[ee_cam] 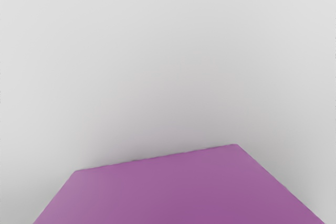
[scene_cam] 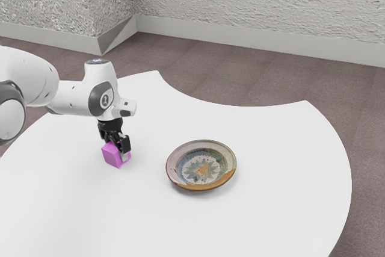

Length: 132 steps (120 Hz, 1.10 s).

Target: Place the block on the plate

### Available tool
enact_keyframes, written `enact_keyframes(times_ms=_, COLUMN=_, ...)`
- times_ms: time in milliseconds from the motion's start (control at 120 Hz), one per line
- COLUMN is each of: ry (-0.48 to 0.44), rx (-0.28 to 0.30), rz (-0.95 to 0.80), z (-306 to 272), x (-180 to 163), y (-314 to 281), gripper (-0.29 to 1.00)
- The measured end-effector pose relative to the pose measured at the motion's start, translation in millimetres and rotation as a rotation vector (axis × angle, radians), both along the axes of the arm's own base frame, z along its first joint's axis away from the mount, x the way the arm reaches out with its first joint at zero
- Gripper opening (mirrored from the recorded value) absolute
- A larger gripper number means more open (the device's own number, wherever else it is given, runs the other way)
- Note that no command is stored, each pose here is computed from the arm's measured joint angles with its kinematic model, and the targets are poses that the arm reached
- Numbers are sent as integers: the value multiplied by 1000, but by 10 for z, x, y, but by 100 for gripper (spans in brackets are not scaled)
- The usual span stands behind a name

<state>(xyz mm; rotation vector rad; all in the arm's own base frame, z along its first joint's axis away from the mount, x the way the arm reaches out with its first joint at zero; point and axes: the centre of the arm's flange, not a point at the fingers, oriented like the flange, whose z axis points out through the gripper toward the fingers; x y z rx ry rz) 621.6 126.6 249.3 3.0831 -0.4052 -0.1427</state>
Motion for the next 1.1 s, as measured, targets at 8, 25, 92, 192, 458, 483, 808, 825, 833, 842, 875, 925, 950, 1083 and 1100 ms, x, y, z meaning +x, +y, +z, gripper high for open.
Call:
enact_keyframes(times_ms=8, ry=-1, rx=0, rz=0, z=4, x=1, y=0, gripper=51)
enact_keyframes(times_ms=25, ry=-2, rx=0, rz=0, z=11, x=2, y=-1, gripper=51)
enact_keyframes(times_ms=92, ry=-18, rx=0, rz=-3, z=114, x=14, y=-11, gripper=45)
enact_keyframes(times_ms=192, ry=-44, rx=-1, rz=-20, z=293, x=42, y=-96, gripper=40)
enact_keyframes(times_ms=458, ry=-115, rx=-22, rz=-148, z=745, x=153, y=-895, gripper=38)
enact_keyframes(times_ms=483, ry=-120, rx=-26, rz=-165, z=778, x=159, y=-1003, gripper=38)
enact_keyframes(times_ms=808, ry=-185, rx=-78, rz=-323, z=962, x=339, y=-2099, gripper=38)
enact_keyframes(times_ms=825, ry=-186, rx=-80, rz=-329, z=952, x=349, y=-2147, gripper=38)
enact_keyframes(times_ms=833, ry=-187, rx=-81, rz=-332, z=948, x=355, y=-2169, gripper=38)
enact_keyframes(times_ms=842, ry=-188, rx=-83, rz=-336, z=942, x=363, y=-2198, gripper=38)
enact_keyframes(times_ms=875, ry=-189, rx=-90, rz=-351, z=906, x=386, y=-2308, gripper=39)
enact_keyframes(times_ms=925, ry=-182, rx=-98, rz=-368, z=818, x=398, y=-2442, gripper=39)
enact_keyframes(times_ms=950, ry=-178, rx=-101, rz=-375, z=777, x=396, y=-2497, gripper=39)
enact_keyframes(times_ms=1083, ry=-148, rx=-110, rz=-390, z=538, x=384, y=-2614, gripper=43)
enact_keyframes(times_ms=1100, ry=-146, rx=-110, rz=-391, z=524, x=383, y=-2618, gripper=45)
